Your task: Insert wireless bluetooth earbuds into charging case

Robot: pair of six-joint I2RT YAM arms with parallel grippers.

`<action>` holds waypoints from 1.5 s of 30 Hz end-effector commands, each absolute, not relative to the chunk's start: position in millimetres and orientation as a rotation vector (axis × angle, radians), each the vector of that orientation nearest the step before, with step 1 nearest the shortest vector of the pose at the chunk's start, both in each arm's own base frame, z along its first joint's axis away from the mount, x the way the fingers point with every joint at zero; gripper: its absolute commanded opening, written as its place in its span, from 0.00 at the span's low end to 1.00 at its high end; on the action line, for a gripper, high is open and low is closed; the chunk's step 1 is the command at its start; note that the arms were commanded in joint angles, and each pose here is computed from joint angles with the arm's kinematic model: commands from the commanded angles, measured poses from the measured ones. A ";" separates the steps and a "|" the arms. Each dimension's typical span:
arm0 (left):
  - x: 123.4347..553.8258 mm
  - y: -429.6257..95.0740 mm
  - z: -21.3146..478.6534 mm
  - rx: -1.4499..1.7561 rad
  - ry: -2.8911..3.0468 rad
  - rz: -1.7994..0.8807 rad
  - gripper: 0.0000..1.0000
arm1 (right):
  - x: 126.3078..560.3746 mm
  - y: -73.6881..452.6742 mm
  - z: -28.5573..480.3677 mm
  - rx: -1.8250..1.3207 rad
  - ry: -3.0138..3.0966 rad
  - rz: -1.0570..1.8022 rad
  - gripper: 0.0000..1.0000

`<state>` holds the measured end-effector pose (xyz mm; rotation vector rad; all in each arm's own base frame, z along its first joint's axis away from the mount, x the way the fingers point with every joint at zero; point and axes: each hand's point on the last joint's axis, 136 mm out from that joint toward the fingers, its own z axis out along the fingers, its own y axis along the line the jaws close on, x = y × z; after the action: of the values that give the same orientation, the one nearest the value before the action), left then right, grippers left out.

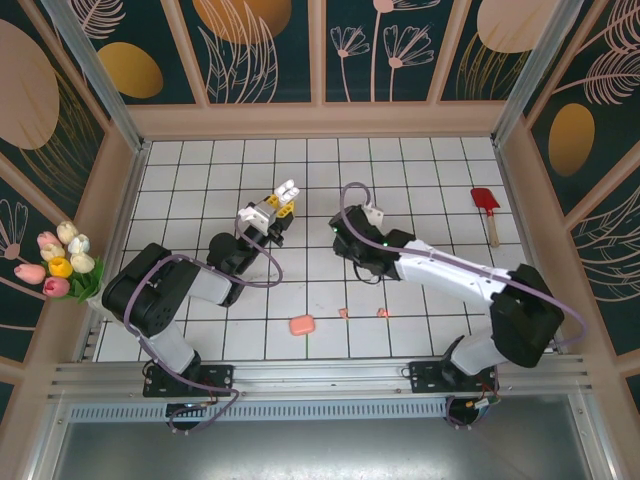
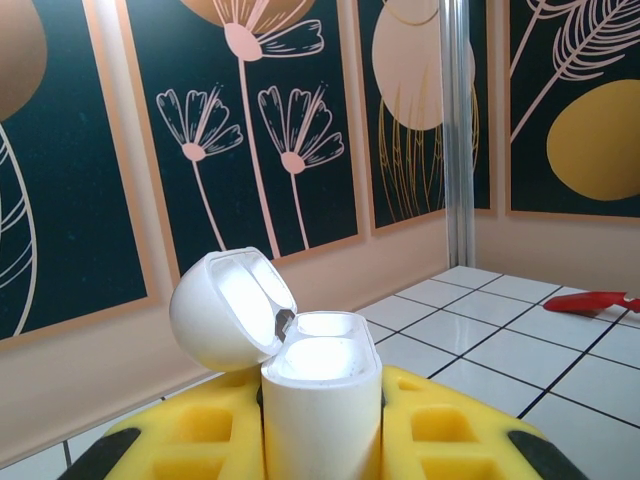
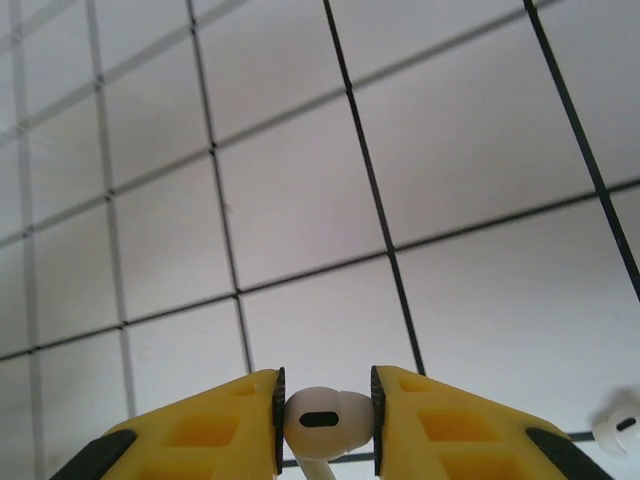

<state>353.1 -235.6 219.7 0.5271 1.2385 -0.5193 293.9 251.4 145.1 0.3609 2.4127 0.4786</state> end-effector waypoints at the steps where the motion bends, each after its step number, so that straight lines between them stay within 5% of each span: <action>1: 334.6 -234.0 275.2 0.492 1.003 -0.560 0.00 | 310.2 246.0 192.5 0.326 2.246 0.560 0.29; 19: 335.8 -262.2 273.2 0.577 0.990 -0.718 0.00 | 328.2 281.9 328.2 0.040 1.812 0.938 0.28; 45: 341.2 -272.1 284.8 0.607 0.959 -0.686 0.00 | 323.4 336.0 335.2 -0.135 1.608 1.187 0.28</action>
<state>353.4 -275.9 242.1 0.6266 1.1391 -0.7030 327.0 329.9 328.1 -0.1136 1.6673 1.1471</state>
